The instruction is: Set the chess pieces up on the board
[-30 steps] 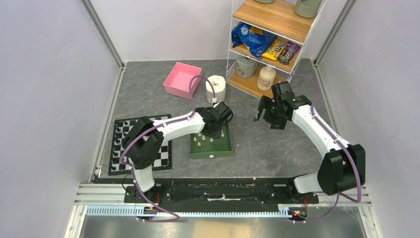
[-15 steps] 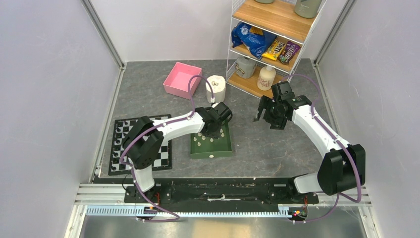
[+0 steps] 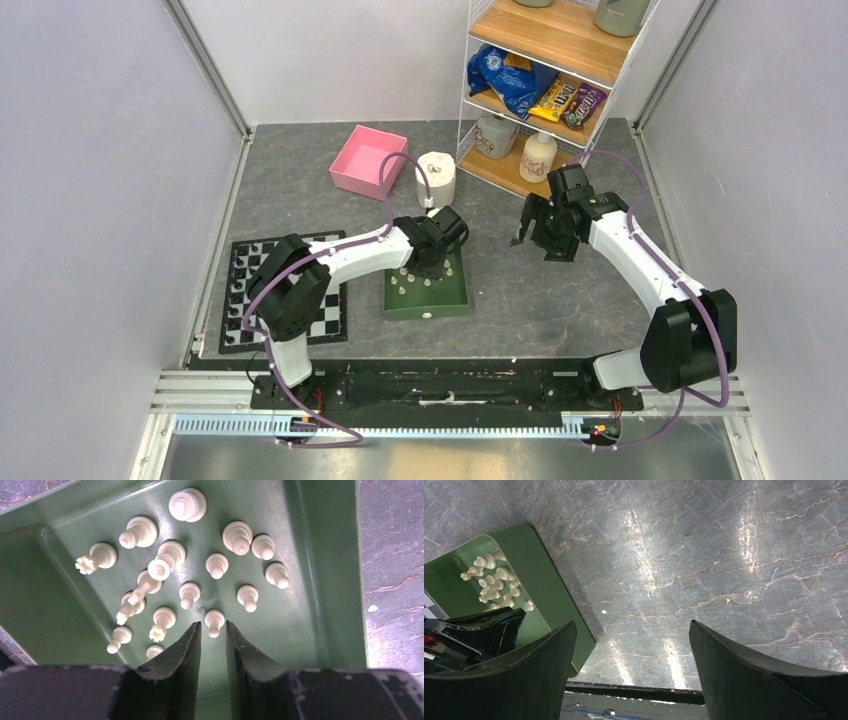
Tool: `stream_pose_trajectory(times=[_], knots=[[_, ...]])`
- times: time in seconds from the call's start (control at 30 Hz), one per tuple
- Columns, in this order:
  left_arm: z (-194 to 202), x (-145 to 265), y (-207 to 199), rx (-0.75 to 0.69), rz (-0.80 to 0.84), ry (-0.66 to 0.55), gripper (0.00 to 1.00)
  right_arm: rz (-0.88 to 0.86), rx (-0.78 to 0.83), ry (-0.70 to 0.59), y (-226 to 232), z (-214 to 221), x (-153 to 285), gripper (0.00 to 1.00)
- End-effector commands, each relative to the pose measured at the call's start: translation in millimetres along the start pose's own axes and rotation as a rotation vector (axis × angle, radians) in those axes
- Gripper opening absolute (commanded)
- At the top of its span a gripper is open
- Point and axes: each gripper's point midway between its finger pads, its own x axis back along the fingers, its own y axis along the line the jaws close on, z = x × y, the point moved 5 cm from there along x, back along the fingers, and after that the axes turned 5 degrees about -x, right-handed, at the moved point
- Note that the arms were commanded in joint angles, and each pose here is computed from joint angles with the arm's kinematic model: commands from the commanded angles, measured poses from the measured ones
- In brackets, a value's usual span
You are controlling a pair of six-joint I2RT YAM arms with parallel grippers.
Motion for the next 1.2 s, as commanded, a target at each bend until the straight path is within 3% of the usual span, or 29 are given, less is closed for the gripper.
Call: stream_pose_trajectory(times=[0.0,1.17], knots=[[-1.7,-5.3,2.8,0.040,-0.023,-0.001,0.31,-0.010,-0.004,0.004,3.0,-1.0,-2.1,0.91],[4.6,-12.0,-2.3,0.036,0.012,0.042,0.27,-0.006,0.000,0.019,1.7,0.5,-5.5,0.91]])
